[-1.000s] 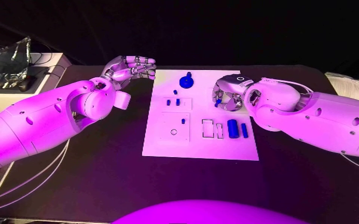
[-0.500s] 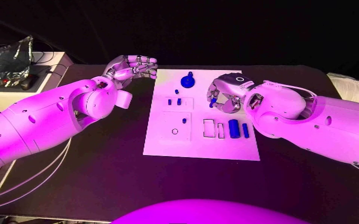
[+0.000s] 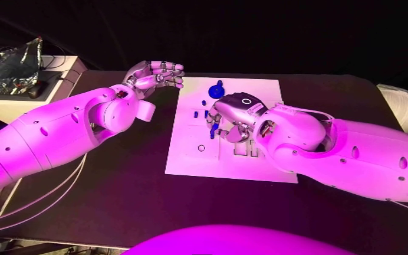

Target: Assemble the parts on the task board

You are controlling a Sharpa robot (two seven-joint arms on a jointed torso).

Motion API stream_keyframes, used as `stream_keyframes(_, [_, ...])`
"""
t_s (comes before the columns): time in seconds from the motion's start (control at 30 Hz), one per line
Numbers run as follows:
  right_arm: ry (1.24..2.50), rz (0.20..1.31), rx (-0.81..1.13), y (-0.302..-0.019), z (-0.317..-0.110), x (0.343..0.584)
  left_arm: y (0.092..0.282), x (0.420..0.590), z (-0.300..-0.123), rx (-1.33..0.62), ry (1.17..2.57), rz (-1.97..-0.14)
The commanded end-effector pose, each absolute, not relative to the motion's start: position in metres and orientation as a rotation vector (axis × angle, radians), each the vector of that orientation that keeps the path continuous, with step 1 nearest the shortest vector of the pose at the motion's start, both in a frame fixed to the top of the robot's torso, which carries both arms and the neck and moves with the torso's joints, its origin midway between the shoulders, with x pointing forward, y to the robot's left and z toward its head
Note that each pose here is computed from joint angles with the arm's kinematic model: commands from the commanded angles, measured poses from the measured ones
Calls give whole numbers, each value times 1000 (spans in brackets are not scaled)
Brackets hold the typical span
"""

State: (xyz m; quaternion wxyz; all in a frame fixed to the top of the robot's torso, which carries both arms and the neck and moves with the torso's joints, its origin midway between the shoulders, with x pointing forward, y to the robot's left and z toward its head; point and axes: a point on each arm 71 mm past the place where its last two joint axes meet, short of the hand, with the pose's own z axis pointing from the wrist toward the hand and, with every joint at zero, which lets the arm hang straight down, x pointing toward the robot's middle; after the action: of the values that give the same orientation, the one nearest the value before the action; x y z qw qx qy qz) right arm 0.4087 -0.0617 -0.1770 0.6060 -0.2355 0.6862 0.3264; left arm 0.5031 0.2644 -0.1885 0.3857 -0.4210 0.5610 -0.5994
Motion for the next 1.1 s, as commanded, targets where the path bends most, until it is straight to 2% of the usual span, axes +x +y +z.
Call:
stream_keyframes(0.03, [1568, 780, -567, -54, -182, 406, 262, 503, -188, -1066, 1431, -1551])
stream_keyframes(0.53, [1595, 788, -580, -32, -211, 403, 263, 502, -187, -1066, 1430, -1548])
stream_keyframes(1.1, [1620, 773, -593, -33, -221, 404, 263, 502, -187, -1066, 1430, -1547])
